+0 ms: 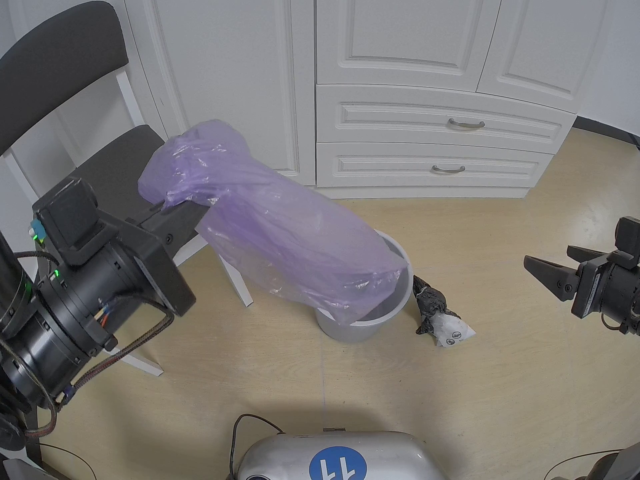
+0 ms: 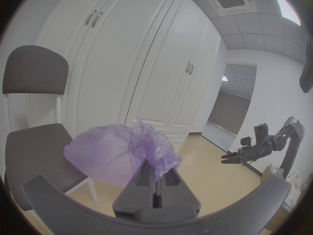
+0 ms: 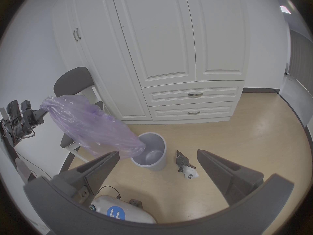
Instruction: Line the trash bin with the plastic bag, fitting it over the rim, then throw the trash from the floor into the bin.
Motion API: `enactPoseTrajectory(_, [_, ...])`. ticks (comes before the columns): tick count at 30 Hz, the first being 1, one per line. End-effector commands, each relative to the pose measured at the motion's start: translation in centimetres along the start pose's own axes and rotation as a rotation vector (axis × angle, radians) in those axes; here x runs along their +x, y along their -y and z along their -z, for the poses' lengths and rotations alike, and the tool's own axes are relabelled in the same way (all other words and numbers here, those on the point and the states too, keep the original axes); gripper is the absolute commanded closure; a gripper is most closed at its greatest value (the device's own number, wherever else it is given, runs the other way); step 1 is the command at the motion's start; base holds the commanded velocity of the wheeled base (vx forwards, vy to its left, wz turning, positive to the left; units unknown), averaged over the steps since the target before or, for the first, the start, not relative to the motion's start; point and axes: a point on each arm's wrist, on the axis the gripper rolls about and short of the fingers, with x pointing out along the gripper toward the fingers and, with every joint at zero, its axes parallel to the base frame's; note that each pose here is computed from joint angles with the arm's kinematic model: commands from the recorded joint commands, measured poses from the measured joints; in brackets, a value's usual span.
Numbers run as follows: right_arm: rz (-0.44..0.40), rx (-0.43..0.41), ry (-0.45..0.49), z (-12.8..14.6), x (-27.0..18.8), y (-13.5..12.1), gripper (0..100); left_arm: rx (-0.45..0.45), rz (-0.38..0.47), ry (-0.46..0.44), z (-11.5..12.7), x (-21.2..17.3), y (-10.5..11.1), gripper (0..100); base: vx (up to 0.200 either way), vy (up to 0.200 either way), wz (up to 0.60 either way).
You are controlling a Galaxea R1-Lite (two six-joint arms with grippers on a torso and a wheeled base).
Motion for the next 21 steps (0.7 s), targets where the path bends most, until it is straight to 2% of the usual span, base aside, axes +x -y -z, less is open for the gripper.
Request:
enactPoseTrajectory(1, [-0.005, -0.001, -0.002, 0.1, 0.0, -0.1, 0, 0.01, 0.038, 0.001, -0.1, -0.7, 0.6, 100, 0.0, 0.0, 0.0])
enactPoseTrajectory(8, [-0.008, 0.0, -0.002, 0.0, 0.0, -0.1, 0, 0.018, 0.043, -0.01, 0.3, -0.9, 0.7, 100, 0.0, 0.0, 0.0])
enactPoseTrajectory(16, [-0.017, -0.004, -0.027, 0.5, 0.4, -0.3, 0, 0.09, 0.093, 0.033, -0.6, -2.9, 1.2, 100, 0.0, 0.0, 0.0])
enactPoseTrajectory(21, [-0.019, -0.009, -0.039, 0.7, 0.6, -0.4, 0, 0.102, 0.1, 0.048, -0.9, -3.5, 1.2, 100, 0.0, 0.0, 0.0])
